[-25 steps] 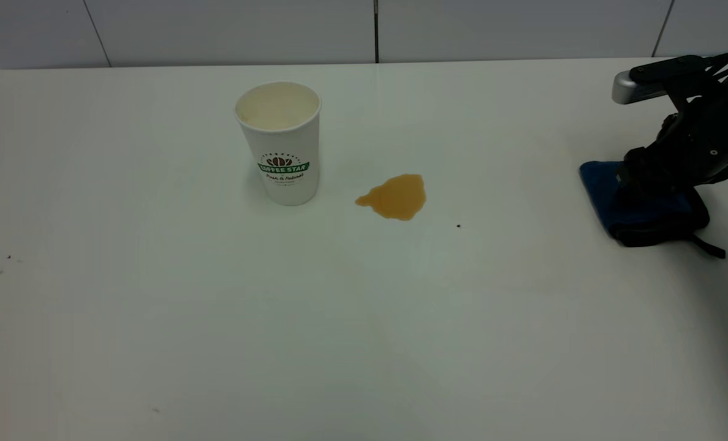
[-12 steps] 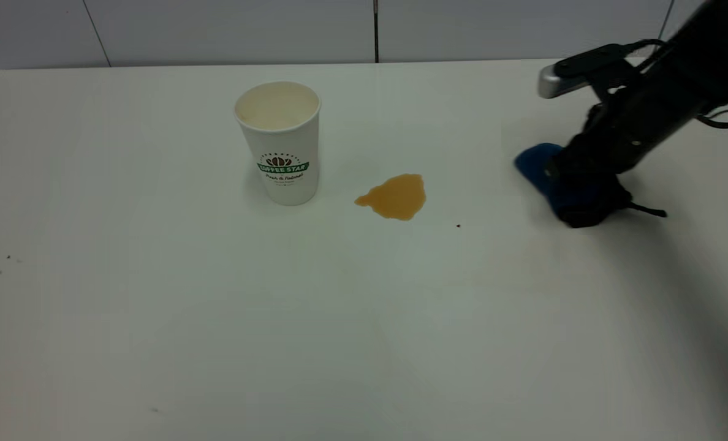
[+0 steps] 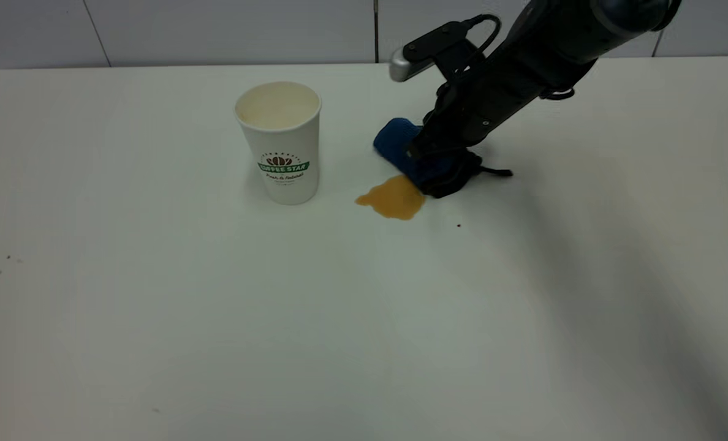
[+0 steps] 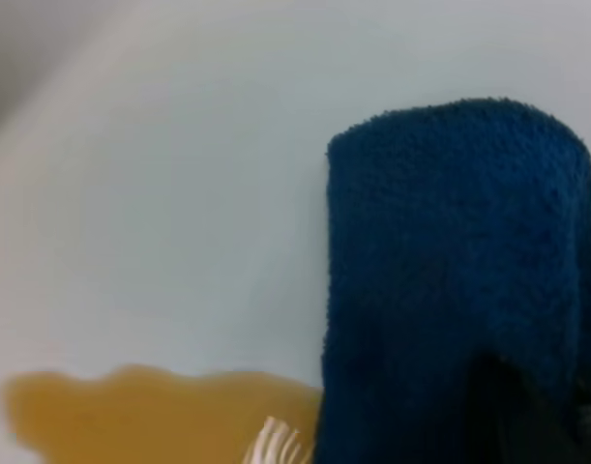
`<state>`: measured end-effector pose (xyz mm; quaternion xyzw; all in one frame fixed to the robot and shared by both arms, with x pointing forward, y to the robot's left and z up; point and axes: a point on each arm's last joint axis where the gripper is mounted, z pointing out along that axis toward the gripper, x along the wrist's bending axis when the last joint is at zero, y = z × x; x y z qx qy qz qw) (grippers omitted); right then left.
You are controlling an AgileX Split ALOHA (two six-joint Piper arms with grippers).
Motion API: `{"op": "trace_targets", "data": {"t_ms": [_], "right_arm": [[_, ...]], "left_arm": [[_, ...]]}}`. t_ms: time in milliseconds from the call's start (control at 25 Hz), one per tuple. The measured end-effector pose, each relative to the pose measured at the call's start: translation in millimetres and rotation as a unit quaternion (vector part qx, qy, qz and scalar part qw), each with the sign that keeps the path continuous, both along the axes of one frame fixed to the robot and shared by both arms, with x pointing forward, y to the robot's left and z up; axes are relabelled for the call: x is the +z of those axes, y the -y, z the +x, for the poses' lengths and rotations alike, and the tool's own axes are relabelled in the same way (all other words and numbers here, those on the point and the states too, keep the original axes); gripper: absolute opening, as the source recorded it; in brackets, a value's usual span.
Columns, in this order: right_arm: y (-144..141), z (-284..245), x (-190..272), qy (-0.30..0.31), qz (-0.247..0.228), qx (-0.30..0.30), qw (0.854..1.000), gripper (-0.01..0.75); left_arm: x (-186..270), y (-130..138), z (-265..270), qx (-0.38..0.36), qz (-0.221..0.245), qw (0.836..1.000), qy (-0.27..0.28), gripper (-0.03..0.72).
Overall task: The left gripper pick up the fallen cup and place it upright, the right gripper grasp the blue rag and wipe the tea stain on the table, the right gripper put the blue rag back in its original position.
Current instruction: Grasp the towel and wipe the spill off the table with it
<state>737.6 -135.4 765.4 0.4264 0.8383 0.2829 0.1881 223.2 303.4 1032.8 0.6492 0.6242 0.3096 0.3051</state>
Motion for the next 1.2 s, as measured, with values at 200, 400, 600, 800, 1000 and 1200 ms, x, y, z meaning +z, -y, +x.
{"op": "trace_targets", "data": {"t_ms": [200, 400, 600, 800, 1000, 1200], "right_arm": [[-22, -11, -4, -0.041, 0.013, 0.050, 0.998, 0.050], [-34, -24, -6, -0.093, 0.018, 0.106, 0.990, 0.050], [-35, -36, -5, -0.151, 0.008, 0.154, 0.976, 0.050], [-31, -47, -4, -0.208, -0.015, 0.184, 0.961, 0.050], [-26, -50, -3, -0.233, -0.065, 0.165, 0.956, 0.050], [-13, -32, 2, -0.175, -0.107, 0.042, 0.978, 0.050]], "left_arm": [[0, 0, 0, 0.000, 0.000, 1.000, 0.000, 0.499], [0, 0, 0, 0.000, 0.000, 1.000, 0.000, 0.499], [0, 0, 0, 0.000, 0.000, 1.000, 0.000, 0.499], [0, 0, 0, 0.000, 0.000, 1.000, 0.000, 0.499], [0, 0, 0, 0.000, 0.000, 1.000, 0.000, 0.499], [0, 0, 0, 0.000, 0.000, 1.000, 0.000, 0.499]]}}
